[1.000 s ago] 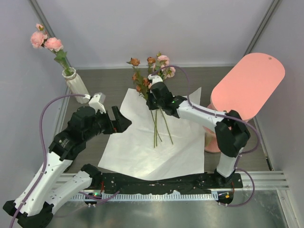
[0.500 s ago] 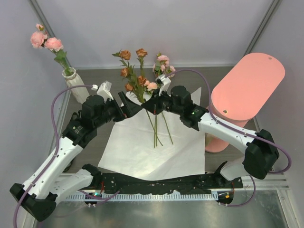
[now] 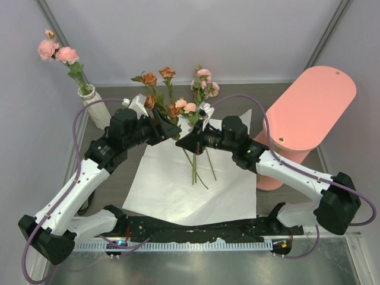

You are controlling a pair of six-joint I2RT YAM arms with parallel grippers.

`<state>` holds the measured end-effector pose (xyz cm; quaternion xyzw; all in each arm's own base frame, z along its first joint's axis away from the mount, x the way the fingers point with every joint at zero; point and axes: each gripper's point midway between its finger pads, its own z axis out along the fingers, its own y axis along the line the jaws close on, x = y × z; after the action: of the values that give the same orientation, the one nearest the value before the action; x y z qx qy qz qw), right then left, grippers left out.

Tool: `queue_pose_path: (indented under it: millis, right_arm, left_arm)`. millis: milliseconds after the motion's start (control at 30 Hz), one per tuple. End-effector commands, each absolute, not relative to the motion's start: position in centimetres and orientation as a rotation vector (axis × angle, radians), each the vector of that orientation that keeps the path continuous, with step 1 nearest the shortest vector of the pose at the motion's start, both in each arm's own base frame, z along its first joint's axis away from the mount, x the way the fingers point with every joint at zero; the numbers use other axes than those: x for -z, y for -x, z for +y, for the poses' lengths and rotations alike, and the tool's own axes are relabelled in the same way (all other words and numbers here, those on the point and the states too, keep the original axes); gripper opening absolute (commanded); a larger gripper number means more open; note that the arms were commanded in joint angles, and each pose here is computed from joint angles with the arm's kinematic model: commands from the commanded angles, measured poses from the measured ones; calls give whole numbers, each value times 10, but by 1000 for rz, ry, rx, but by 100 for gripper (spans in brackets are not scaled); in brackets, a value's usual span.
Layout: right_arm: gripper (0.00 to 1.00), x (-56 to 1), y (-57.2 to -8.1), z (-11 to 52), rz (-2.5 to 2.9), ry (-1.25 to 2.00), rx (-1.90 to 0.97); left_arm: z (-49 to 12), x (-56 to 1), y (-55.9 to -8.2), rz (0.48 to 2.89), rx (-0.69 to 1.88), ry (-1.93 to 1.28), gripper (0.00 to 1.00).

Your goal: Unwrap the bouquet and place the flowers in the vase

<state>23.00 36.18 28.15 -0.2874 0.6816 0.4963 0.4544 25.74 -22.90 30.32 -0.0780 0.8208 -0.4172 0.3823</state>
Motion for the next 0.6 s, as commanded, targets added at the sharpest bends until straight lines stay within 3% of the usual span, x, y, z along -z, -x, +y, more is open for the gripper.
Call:
queue_pose_path:
  millis: [0,200,300,333,433,567]
  right_arm:
    - [1,-298,-215,368,1579,800,-1218]
    - [1,-289,-208,371,1588,847,-1161]
    - [4,-289,-205,374,1601,840,-1149]
    - [18,-284,-208,372,1635,821,-1126]
    - [45,-277,-228,358,1746,671,-1014]
    - [59,-283,-244,326,1811,517,-902]
  left_arm:
    - [-240,-328,-260,2050,1134,154,60]
    - [-235,-326,-264,2093,1058,139,33]
    - [-226,-327,-268,2094,974,126,13]
    - [-221,-327,-268,2096,935,127,4]
    - [-189,-340,-277,2051,718,128,0]
    - [-124,-387,-295,1929,311,178,0]
